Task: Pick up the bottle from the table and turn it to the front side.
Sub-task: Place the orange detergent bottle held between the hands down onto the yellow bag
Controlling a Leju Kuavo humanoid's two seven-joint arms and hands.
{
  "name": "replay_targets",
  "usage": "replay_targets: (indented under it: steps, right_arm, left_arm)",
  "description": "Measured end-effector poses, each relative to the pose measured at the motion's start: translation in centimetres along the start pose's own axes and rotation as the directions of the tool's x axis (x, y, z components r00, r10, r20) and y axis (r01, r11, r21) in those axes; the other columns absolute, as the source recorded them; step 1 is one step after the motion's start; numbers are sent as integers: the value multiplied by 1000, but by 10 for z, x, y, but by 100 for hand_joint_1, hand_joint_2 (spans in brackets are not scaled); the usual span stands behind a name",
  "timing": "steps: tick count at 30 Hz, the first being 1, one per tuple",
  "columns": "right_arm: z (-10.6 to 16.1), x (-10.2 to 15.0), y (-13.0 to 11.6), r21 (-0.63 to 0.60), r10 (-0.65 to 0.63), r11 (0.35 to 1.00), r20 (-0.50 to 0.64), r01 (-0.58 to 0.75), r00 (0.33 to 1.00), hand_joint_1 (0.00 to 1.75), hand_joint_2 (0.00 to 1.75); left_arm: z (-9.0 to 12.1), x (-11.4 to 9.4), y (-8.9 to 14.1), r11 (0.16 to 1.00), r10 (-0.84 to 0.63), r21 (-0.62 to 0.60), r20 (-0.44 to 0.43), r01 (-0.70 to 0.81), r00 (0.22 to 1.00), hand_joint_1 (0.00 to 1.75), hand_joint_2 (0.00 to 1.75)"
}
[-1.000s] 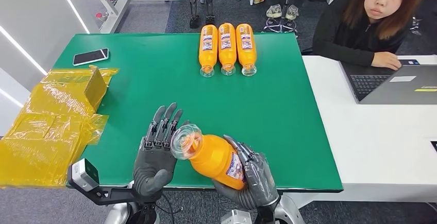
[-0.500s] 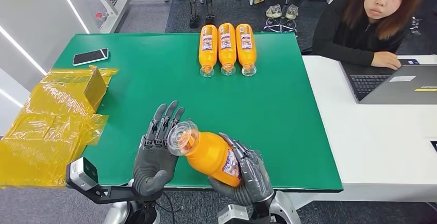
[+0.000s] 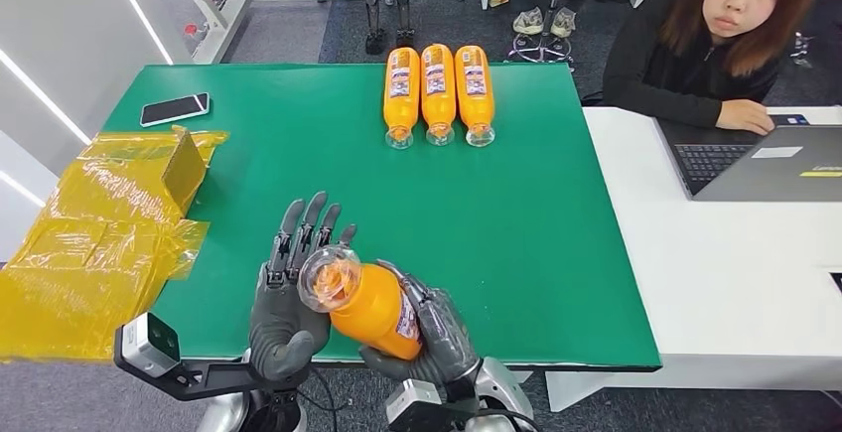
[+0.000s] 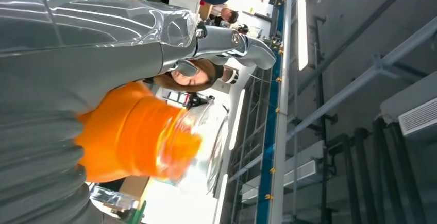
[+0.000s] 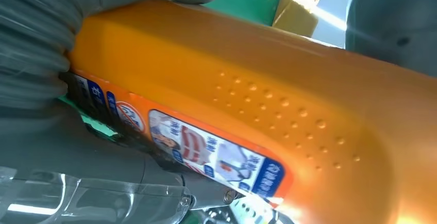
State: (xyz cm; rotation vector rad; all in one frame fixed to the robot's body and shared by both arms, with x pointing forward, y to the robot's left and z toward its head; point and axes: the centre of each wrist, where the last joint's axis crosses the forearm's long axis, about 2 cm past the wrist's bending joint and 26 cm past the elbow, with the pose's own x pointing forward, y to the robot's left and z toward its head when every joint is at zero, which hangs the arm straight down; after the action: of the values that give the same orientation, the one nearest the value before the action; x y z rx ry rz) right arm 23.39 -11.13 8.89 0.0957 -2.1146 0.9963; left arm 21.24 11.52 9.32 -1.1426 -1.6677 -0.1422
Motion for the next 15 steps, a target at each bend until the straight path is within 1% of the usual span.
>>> replay_targets:
  steps: [10,15]
  right_arm:
    - [-6,-4,7,55,-19,998,5,19,1000,175,175]
    - [-8,-3,8,77,-22,997,12,21,1000,175,175]
  left_arm:
    - [5,1,5,999,-37,31,-1,37,999,0,175]
    - [6,1,8,995,-77,65,-2,77,997,0,175]
